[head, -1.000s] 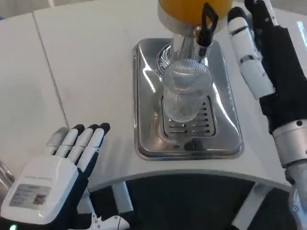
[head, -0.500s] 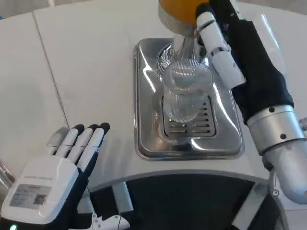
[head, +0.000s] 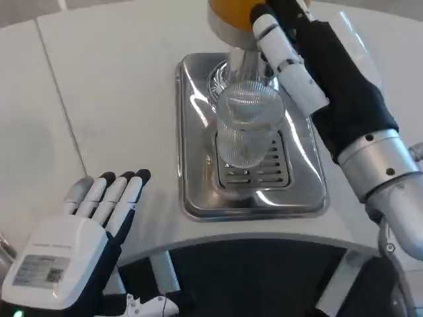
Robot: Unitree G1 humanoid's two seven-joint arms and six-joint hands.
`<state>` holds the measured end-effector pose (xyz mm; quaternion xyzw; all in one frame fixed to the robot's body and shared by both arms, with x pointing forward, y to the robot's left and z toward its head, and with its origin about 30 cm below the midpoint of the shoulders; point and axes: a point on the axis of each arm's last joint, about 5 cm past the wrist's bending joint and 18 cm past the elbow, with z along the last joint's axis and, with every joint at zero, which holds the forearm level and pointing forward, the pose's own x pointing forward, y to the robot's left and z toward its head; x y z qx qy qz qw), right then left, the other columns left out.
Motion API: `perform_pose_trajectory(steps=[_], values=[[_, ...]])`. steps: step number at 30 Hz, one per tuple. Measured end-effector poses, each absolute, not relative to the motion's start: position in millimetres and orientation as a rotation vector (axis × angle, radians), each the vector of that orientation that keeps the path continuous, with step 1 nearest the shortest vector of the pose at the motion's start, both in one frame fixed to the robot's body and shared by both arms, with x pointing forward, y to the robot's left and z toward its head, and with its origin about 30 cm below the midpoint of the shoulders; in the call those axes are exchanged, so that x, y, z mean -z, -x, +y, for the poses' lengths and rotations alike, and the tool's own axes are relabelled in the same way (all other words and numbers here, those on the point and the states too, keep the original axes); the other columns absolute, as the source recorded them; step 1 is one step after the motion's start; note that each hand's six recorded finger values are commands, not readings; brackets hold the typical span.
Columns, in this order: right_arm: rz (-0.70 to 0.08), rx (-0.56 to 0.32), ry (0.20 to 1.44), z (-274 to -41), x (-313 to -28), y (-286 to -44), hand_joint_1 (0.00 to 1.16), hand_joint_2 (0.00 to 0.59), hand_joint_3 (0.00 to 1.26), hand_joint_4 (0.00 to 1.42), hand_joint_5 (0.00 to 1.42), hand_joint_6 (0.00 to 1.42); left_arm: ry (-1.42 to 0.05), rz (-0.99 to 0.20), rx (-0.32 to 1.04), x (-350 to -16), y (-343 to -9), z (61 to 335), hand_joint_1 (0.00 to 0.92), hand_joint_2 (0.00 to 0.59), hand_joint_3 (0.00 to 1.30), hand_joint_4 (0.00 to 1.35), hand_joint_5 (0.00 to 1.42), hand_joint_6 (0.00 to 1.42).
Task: Grasp the cup under the faucet to collect the drink, then remove the cup.
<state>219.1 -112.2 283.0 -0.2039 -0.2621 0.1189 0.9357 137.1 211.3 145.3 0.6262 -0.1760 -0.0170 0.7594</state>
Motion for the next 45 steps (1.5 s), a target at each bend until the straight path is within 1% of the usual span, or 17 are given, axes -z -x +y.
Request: perform_pose_trajectory(steps=[8, 10, 14, 17, 21, 24, 28, 37, 45], values=[[-0.532, -0.254, 0.643, -113.8, -296.5, -215.8, 0.0, 0.558, 0.0, 0.0, 0.0, 0.0, -1.36, -0.393, 0.04, -145.7, -139.1, 209.9, 0.0, 0.027, 0.0, 0.0, 0.0, 0.0], [-0.536, -0.252, 0.752, -113.5, -300.7, -213.3, 0.0, 0.56, 0.0, 0.0, 0.0, 0.0, -1.355, -0.398, 0.045, -145.3, -140.4, 208.2, 0.0, 0.028, 0.0, 0.0, 0.0, 0.0], [-0.526, -0.244, 0.887, -112.0, -302.7, -208.5, 0.0, 0.576, 0.0, 0.0, 0.0, 0.0, -1.346, -0.408, 0.051, -145.0, -142.7, 205.6, 0.0, 0.027, 0.0, 0.0, 0.0, 0.0], [-0.522, -0.235, 0.977, -111.5, -303.1, -204.8, 0.0, 0.578, 0.0, 0.0, 0.0, 0.0, -1.34, -0.419, 0.046, -145.8, -145.6, 204.2, 0.0, 0.025, 0.0, 0.0, 0.0, 0.0], [-0.521, -0.224, 1.057, -111.8, -303.9, -201.0, 0.0, 0.581, 0.0, 0.0, 0.0, 0.0, -1.324, -0.419, 0.046, -144.3, -146.7, 201.4, 0.0, 0.021, 0.0, 0.0, 0.0, 0.0], [-0.515, -0.215, 1.077, -112.9, -305.1, -199.9, 0.0, 0.586, 0.0, 0.0, 0.0, 0.0, -1.307, -0.428, 0.032, -144.0, -150.0, 197.4, 0.0, 0.02, 0.0, 0.0, 0.0, 0.0], [-0.509, -0.207, 1.073, -115.2, -307.0, -199.7, 0.0, 0.586, 0.0, 0.0, 0.0, 0.0, -1.28, -0.435, -0.001, -144.5, -158.5, 192.8, 0.0, 0.018, 0.0, 0.0, 0.0, 0.0], [-0.515, -0.177, 1.069, -117.7, -308.2, -197.5, 0.0, 0.586, 0.0, 0.0, 0.0, 0.0, -1.271, -0.41, -0.082, -146.7, -189.3, 193.0, 0.0, 0.023, 0.0, 0.0, 0.0, 0.0], [-0.513, -0.174, 1.062, -117.9, -308.9, -196.9, 0.0, 0.586, 0.0, 0.0, 0.0, 0.0, -1.245, -0.417, -0.074, -146.6, -201.0, 182.7, 0.003, 0.028, 0.0, 0.0, 0.0, 0.0]])
